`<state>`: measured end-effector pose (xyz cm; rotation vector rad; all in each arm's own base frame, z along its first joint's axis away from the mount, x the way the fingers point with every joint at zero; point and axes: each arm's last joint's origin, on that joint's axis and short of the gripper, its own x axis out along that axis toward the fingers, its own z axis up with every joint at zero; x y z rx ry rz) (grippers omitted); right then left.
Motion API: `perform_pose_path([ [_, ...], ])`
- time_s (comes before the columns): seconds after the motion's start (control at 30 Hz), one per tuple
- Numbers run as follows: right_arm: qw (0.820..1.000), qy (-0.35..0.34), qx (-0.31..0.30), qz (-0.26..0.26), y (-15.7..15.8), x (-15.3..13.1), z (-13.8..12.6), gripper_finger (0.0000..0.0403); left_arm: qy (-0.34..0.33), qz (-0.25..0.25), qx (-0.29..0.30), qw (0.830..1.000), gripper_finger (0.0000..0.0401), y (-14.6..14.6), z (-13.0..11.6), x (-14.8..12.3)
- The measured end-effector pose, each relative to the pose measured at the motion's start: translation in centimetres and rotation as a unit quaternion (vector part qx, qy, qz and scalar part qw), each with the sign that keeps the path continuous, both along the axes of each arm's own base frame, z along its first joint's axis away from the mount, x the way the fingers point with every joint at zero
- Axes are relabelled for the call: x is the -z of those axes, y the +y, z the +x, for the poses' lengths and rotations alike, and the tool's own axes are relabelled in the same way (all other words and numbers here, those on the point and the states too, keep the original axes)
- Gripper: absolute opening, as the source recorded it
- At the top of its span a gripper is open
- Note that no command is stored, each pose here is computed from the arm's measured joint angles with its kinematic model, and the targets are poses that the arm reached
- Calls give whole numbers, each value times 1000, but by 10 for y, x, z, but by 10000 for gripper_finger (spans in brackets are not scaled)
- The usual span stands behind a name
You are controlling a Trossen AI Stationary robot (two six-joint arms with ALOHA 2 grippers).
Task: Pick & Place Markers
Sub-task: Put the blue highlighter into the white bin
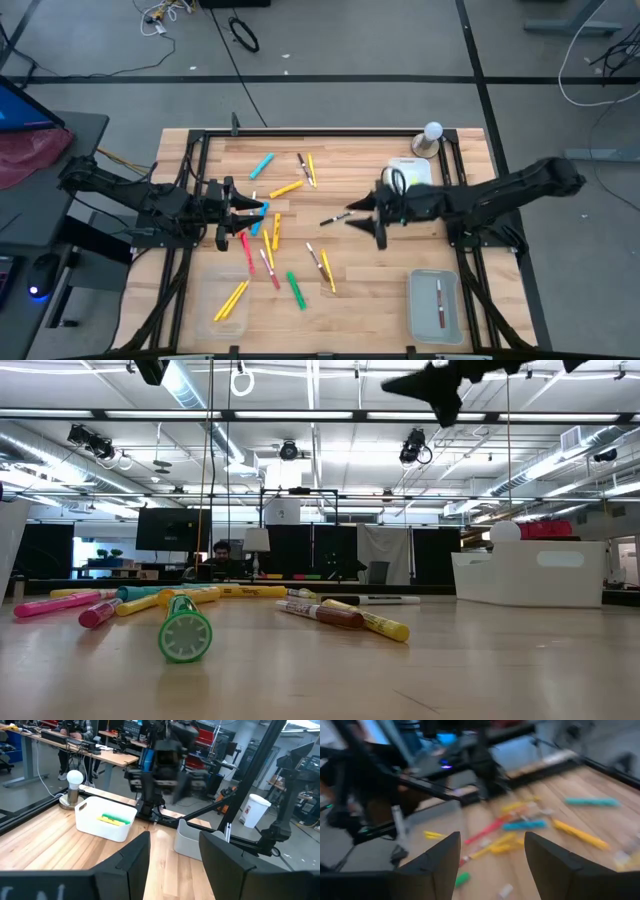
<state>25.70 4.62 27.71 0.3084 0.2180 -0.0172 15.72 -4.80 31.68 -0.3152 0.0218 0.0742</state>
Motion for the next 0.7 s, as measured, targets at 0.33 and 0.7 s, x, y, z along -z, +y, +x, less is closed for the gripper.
perform_pose_path([
  [0.33,997,42,-55,-33,39,62,42,221,0,0,0,1000,177,0,0,0],
  [0.7,998,25,-56,-16,50,104,66,221,0,0,0,1000,177,0,0,0],
])
